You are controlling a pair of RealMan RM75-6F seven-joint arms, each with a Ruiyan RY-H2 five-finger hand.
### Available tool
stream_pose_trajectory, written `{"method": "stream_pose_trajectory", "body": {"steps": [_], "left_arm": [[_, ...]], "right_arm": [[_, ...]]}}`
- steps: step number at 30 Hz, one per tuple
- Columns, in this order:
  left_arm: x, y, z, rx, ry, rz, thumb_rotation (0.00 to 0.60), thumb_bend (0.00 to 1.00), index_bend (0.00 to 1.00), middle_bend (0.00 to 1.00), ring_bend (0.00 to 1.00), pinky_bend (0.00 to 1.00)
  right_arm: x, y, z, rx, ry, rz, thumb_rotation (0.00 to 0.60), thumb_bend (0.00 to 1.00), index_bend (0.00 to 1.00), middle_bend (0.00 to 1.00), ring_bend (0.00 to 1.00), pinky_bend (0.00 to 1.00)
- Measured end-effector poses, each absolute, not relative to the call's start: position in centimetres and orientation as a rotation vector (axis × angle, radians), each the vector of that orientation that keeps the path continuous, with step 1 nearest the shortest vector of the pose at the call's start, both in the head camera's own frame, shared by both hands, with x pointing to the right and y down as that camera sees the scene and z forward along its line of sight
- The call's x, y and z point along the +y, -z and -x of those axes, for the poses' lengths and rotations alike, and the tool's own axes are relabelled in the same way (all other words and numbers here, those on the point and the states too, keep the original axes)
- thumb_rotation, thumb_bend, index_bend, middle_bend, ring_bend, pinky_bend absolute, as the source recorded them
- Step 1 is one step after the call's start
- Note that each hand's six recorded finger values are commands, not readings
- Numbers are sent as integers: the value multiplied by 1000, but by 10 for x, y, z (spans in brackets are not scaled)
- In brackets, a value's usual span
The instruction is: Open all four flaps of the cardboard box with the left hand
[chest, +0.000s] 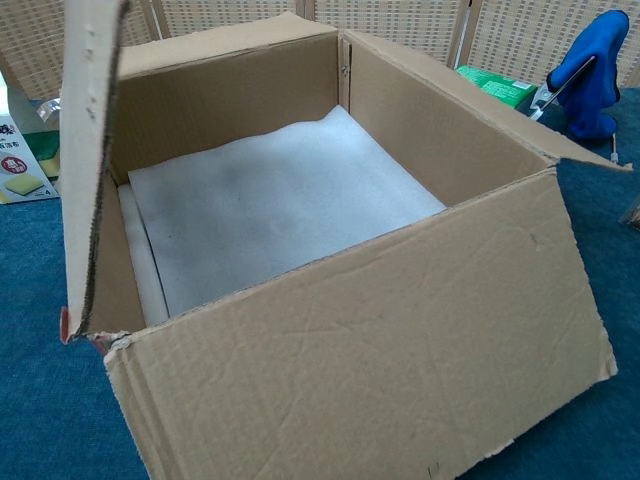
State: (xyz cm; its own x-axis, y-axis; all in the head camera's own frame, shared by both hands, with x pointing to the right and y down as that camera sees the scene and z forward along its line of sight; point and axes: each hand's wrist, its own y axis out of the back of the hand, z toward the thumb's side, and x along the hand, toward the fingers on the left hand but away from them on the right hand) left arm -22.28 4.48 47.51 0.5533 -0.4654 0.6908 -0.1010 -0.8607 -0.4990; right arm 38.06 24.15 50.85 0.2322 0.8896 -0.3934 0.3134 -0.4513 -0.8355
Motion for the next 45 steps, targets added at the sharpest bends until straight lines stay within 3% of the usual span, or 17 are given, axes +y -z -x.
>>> {"method": "stream_pose_trajectory", "body": {"steps": [21, 45], "left_arm": [[64, -454, 277, 483, 1298, 2319, 276, 0, 771, 272, 59, 189], [93, -455, 326, 336, 1345, 2356, 272, 0, 771, 273, 75, 211]], "right_arm": [[244, -507, -374, -1083, -1187, 1900, 600, 0, 0, 0, 0, 135], [244, -509, -371, -1071, -1194, 1901, 600, 0, 0, 0, 0, 135]]}}
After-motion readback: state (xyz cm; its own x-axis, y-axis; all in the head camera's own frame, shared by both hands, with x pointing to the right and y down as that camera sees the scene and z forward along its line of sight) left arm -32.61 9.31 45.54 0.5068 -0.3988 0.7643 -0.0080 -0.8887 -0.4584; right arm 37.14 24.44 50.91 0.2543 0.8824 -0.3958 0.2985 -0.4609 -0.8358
